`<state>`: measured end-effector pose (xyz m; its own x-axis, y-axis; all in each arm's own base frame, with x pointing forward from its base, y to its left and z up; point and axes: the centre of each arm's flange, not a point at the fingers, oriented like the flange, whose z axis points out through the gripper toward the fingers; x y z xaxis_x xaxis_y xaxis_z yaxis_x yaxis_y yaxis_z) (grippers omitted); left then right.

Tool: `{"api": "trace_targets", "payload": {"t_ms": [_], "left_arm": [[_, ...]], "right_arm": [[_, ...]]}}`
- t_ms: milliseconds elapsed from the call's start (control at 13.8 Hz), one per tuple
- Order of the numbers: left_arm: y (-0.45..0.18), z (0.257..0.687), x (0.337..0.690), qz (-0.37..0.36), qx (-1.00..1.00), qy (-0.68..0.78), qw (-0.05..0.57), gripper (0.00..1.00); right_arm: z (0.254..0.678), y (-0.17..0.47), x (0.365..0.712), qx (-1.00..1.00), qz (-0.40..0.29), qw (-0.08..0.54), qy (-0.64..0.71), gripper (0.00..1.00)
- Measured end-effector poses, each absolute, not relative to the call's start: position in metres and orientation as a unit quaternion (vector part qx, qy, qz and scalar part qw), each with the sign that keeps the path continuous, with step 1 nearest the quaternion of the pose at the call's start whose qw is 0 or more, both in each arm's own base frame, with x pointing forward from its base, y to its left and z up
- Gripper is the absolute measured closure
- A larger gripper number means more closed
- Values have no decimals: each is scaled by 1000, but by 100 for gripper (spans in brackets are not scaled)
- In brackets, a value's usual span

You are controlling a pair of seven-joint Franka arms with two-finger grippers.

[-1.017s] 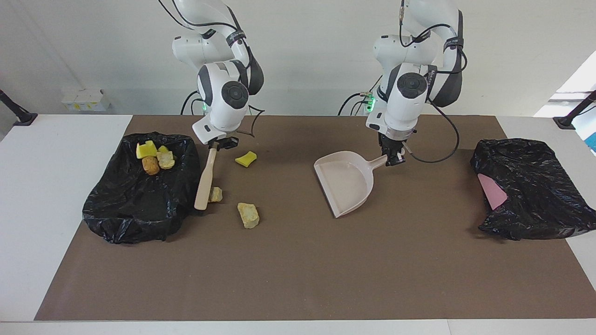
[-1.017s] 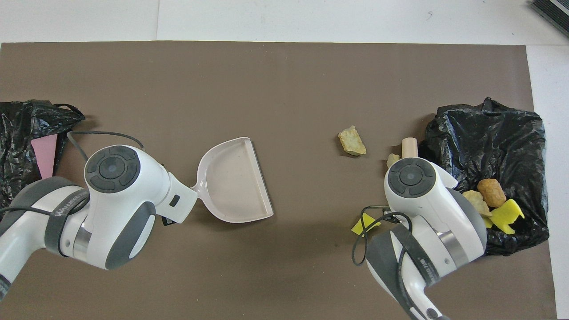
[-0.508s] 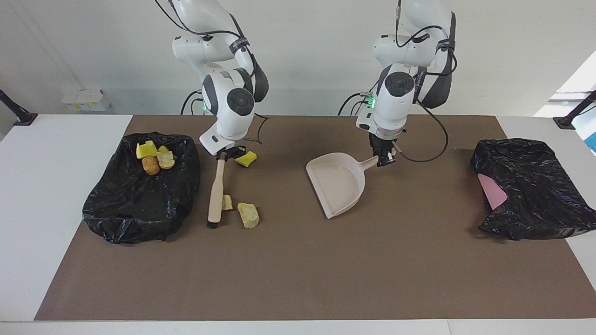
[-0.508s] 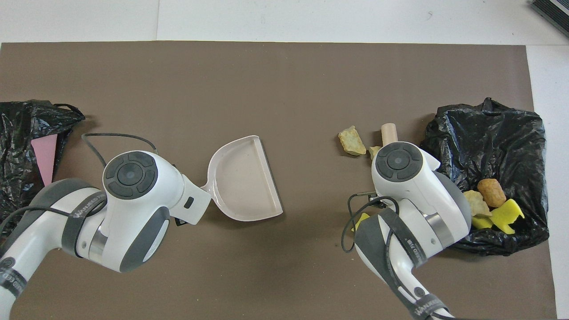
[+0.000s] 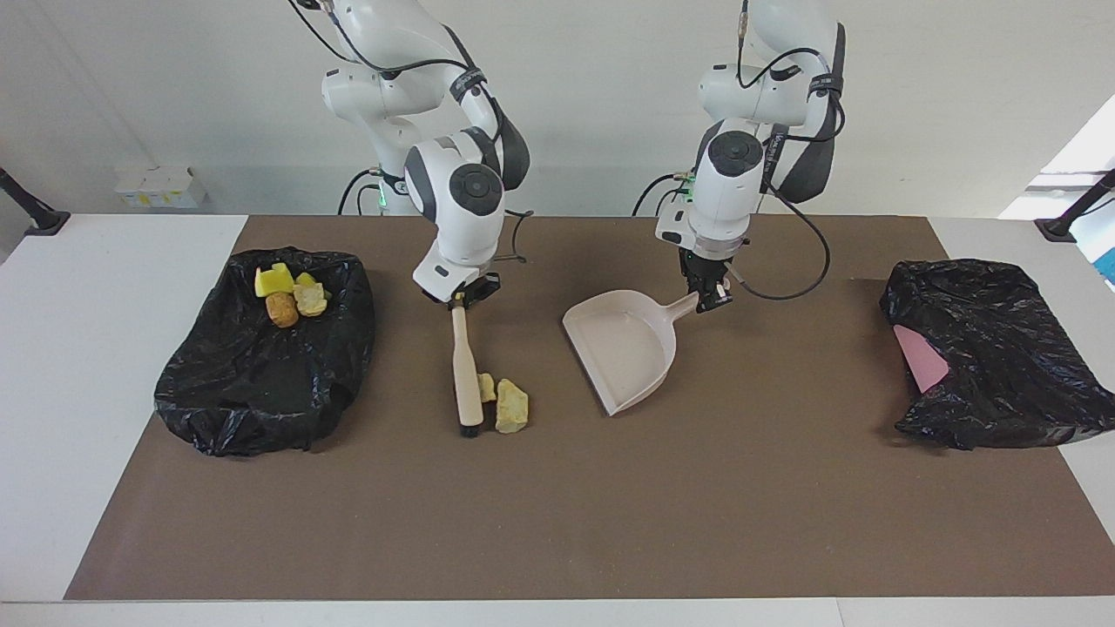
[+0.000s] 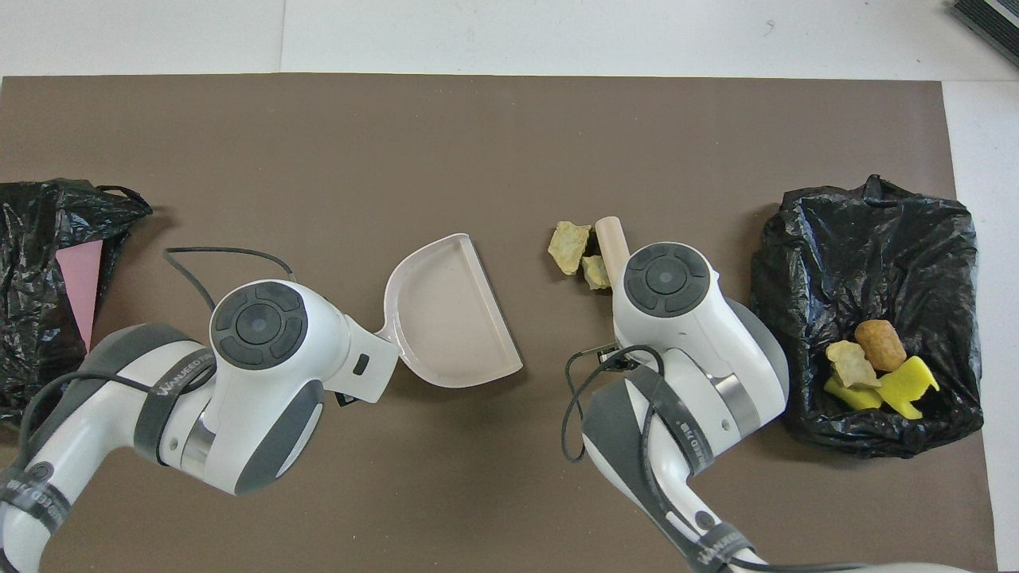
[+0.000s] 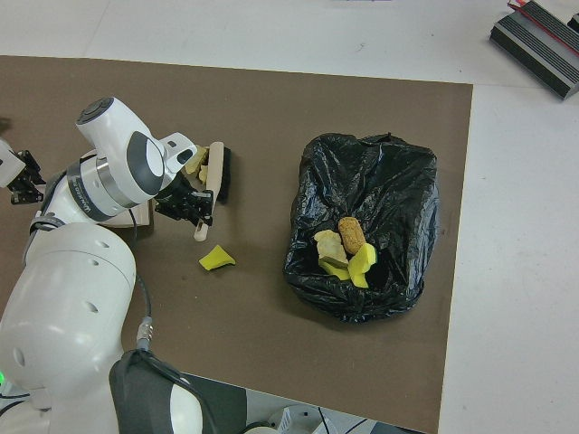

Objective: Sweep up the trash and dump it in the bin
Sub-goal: 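Sweep the tan chunks into the dustpan held by the left gripper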

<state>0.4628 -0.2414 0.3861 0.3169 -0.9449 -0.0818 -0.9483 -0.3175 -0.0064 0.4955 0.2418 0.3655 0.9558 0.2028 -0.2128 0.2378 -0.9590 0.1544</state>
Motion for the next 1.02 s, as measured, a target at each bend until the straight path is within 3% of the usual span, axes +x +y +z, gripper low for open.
{"api": "trace_targets", "payload": {"t_ms": [436, 1017], "left_arm": [[-247, 372, 467, 24, -816, 578, 25, 68], [-253, 360, 474, 1, -800, 599, 25, 68]], "right_arm": [[374, 308, 448, 976, -122, 37, 174, 74], [388, 347, 407, 975, -130, 44, 172, 74]]}}
